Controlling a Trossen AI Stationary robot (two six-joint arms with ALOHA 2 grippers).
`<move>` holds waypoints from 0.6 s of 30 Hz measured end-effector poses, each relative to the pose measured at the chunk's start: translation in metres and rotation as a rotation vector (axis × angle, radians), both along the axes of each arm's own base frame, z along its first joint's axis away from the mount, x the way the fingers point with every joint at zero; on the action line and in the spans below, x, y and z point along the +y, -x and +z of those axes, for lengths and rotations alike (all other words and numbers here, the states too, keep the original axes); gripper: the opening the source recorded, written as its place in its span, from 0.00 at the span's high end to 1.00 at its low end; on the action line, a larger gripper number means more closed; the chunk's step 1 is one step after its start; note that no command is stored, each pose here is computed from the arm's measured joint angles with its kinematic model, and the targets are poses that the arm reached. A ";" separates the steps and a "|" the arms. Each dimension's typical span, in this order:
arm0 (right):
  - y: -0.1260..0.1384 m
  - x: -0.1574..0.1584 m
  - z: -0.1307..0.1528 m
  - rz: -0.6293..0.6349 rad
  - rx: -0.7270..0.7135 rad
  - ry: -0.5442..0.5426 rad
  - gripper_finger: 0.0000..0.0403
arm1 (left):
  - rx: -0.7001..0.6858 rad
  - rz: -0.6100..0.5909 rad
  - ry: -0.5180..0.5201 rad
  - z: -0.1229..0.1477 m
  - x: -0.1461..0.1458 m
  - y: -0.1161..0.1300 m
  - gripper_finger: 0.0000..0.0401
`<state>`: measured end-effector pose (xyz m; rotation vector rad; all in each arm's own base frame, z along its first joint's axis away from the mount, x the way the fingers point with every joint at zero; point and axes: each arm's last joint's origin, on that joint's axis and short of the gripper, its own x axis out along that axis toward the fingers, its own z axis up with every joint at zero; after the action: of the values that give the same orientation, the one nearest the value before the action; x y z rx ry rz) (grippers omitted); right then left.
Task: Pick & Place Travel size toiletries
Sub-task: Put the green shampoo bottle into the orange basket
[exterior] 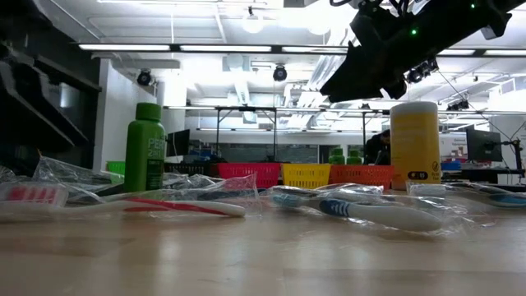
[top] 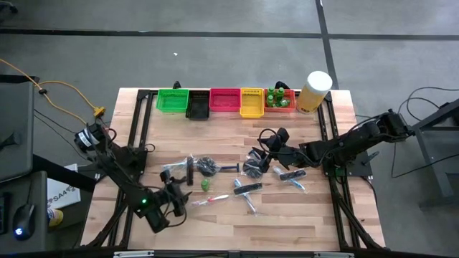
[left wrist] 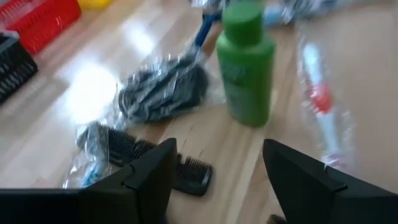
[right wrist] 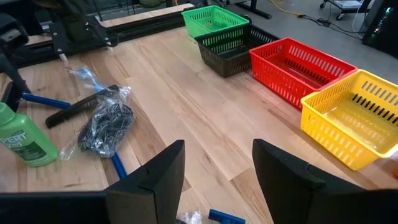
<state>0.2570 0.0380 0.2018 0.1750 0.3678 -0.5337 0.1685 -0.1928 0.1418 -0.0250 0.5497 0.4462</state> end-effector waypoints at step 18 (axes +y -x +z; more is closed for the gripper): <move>0.000 0.000 0.000 0.000 -0.001 0.000 0.55 | -0.196 -0.009 0.015 -0.006 -0.020 0.015 0.40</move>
<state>0.2571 0.0380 0.2019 0.1752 0.3673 -0.5336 0.1534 -0.2124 0.1354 -0.0801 0.3601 0.4251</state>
